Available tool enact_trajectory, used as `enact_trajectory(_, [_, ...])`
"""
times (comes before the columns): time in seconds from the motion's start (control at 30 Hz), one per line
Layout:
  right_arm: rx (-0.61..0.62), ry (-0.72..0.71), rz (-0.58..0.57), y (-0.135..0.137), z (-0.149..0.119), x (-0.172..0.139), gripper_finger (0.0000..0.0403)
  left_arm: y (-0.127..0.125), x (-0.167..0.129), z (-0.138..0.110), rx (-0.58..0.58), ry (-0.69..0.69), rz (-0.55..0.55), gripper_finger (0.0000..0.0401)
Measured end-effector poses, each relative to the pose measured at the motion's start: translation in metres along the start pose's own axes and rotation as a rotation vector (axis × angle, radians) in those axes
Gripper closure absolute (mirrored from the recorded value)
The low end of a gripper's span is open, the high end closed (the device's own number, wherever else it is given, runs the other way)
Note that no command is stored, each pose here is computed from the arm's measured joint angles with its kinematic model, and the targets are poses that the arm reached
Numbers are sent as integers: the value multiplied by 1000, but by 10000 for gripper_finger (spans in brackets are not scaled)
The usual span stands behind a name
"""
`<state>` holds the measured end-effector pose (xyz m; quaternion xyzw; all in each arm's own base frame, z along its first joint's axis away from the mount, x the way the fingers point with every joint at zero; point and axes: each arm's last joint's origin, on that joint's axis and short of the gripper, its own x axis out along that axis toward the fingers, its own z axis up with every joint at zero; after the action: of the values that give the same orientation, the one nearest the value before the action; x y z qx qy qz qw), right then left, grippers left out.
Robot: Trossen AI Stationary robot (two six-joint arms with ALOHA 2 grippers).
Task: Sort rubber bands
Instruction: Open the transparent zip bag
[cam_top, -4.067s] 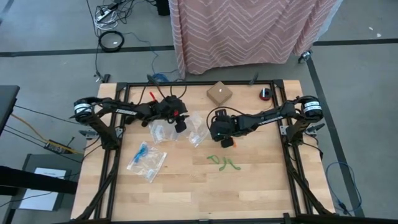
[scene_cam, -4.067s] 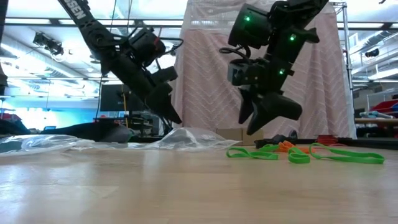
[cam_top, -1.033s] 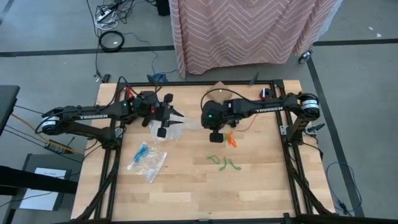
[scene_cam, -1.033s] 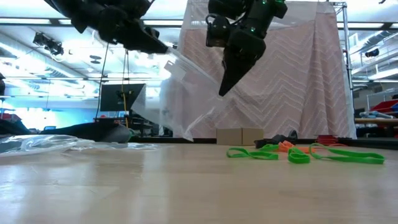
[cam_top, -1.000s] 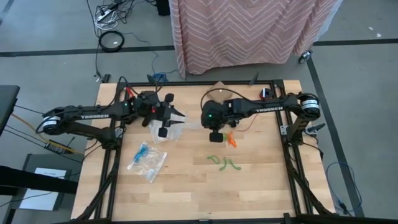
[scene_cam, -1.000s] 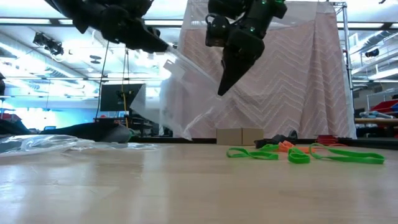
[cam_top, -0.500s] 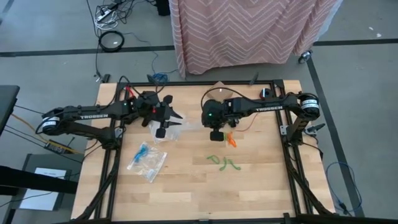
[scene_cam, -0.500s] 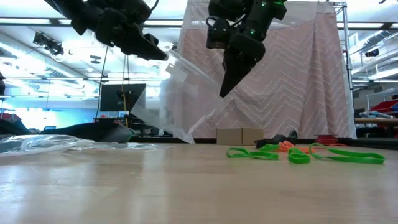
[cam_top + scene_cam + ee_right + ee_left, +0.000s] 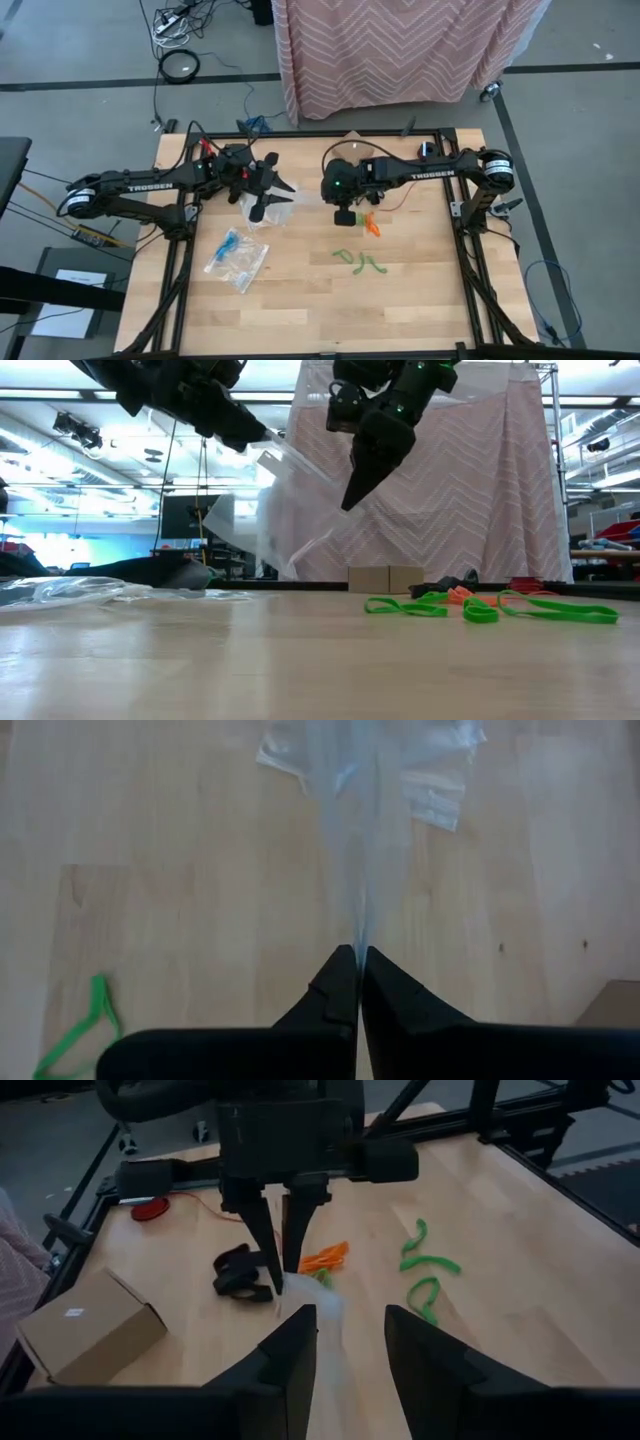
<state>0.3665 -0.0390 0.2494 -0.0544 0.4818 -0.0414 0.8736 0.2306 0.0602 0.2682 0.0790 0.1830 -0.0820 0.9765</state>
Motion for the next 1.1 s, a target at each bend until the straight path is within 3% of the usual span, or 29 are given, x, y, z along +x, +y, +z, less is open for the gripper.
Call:
enact_trajectory(0.7, [-16,-36,-20,-1,4,0,403,3,0,0,3,23,102,277])
enact_trajectory(1.1, [-16,-32,-19,-1,3,0,403,4,0,2,14,11,133,393])
